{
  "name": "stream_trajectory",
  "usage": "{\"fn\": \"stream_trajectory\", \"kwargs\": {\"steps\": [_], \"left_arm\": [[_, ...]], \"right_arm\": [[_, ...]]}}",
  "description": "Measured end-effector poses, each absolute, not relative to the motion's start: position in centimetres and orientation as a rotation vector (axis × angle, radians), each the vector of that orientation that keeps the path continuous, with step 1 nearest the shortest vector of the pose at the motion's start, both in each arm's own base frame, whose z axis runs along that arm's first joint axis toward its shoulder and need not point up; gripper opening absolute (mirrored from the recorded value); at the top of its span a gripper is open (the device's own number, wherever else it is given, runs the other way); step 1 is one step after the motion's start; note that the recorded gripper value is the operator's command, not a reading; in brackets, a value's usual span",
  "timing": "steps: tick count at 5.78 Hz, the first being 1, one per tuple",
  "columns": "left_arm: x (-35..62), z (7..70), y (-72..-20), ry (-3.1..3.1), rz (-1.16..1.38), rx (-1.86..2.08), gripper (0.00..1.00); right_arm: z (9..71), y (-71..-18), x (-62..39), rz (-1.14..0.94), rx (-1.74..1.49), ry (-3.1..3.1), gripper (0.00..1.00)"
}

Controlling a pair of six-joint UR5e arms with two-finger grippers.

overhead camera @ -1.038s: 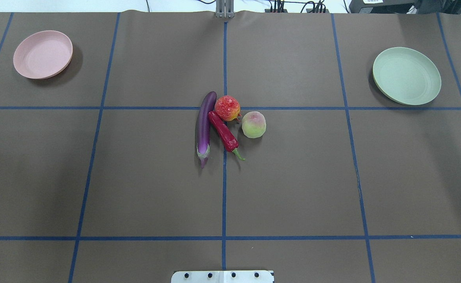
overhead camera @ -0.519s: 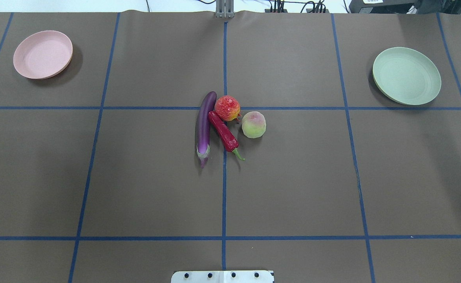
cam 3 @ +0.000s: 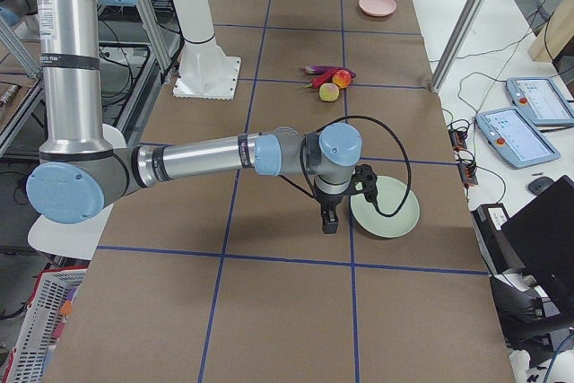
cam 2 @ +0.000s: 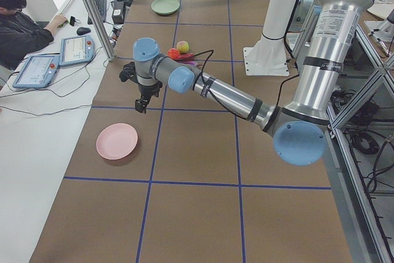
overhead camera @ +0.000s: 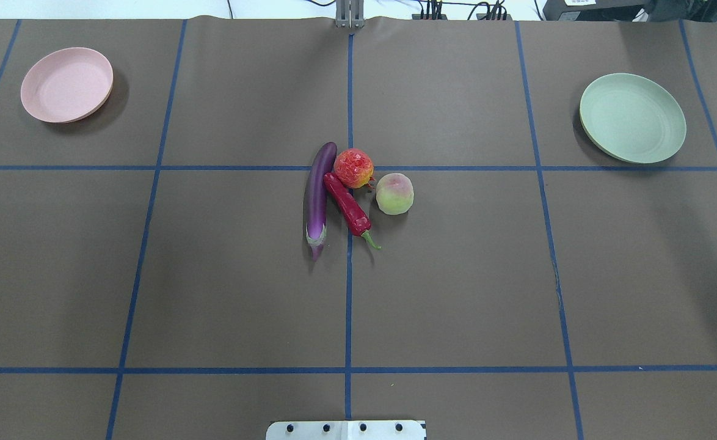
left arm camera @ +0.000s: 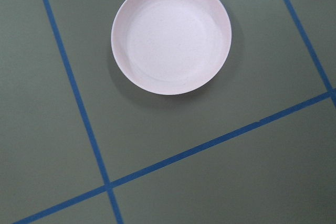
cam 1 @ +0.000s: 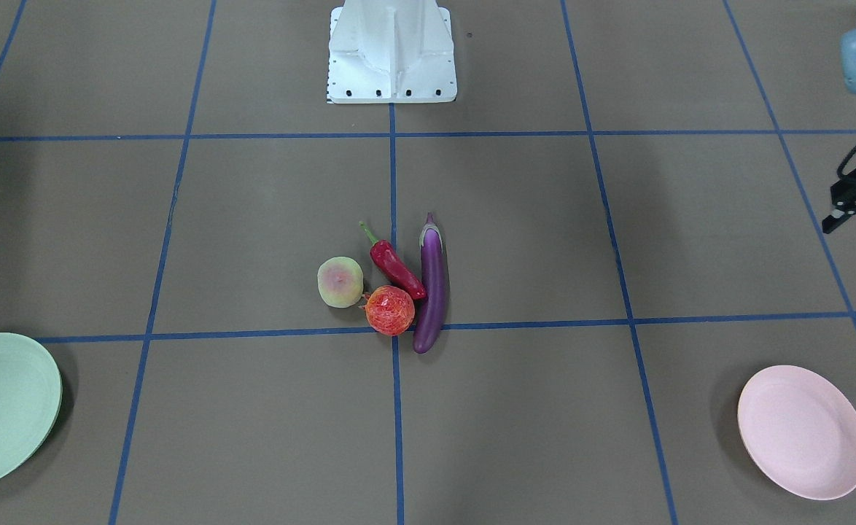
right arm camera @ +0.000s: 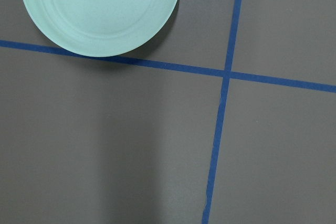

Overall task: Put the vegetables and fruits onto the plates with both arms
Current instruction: 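Move the left gripper over the purple eggplant and lower onto it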

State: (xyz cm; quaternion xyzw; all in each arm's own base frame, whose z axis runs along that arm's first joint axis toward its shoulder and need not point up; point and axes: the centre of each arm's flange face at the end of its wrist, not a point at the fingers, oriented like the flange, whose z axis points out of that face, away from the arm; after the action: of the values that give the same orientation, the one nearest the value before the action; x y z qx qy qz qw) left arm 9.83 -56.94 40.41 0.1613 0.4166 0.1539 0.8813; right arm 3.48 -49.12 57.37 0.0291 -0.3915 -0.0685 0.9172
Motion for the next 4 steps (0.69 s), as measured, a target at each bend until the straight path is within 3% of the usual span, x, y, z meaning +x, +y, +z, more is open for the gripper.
{"fn": "stream_trajectory", "kwargs": {"steps": [4], "left_arm": [[30.5, 27.0, -53.0, 1.023, 0.023, 0.067, 1.00]], "right_arm": [[57.5, -49.4, 2.1, -0.164, 0.055, -0.857, 1.00]]}}
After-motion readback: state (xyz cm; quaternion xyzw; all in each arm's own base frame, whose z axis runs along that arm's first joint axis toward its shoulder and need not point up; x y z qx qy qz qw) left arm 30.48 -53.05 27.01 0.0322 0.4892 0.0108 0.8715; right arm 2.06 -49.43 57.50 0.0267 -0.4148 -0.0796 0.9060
